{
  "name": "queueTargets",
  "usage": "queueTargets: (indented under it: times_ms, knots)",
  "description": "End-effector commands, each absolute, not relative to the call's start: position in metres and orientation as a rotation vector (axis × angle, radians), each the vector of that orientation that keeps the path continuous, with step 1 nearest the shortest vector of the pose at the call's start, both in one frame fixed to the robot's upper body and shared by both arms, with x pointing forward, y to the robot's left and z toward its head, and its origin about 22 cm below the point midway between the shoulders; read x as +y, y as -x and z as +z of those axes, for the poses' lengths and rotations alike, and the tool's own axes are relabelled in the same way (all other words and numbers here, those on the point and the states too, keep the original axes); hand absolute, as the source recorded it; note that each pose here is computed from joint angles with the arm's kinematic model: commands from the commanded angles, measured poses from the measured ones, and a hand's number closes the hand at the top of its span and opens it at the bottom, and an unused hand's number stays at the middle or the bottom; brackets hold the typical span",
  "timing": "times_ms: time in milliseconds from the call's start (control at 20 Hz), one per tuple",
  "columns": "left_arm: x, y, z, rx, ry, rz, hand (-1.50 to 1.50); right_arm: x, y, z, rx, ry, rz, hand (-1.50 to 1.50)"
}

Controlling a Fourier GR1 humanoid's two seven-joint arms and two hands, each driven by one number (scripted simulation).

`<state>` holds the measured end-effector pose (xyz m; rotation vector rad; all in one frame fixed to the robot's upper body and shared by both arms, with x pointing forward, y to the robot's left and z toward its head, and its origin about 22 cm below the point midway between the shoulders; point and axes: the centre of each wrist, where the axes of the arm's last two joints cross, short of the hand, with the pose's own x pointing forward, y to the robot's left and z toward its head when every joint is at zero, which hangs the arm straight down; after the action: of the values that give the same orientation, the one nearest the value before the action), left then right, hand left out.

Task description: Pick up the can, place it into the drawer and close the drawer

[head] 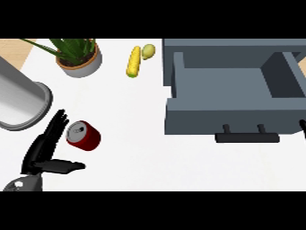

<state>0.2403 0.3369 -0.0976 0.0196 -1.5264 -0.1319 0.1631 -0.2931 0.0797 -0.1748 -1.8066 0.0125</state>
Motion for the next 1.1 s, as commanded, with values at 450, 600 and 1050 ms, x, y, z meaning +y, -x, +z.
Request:
queueTargets:
  times_ms: [450,600,1050]
  knots:
    - [0.330,-0.274,-0.098,-1.517,-0.023,-0.118,-1.50,-0.304,-0.151,0.090,-1.809,0.180,0.013,-1.50]
    - [0.311,-0.265,-0.094,-1.527,0.003,-0.120,-1.50,-0.299,-0.155,0.095,-1.812,0.193,0.002,-1.50]
    - [0.304,-0.295,-0.105,-1.526,0.029,-0.151,-1.50,-0.286,-0.149,0.084,-1.805,0.159,0.010,-1.50]
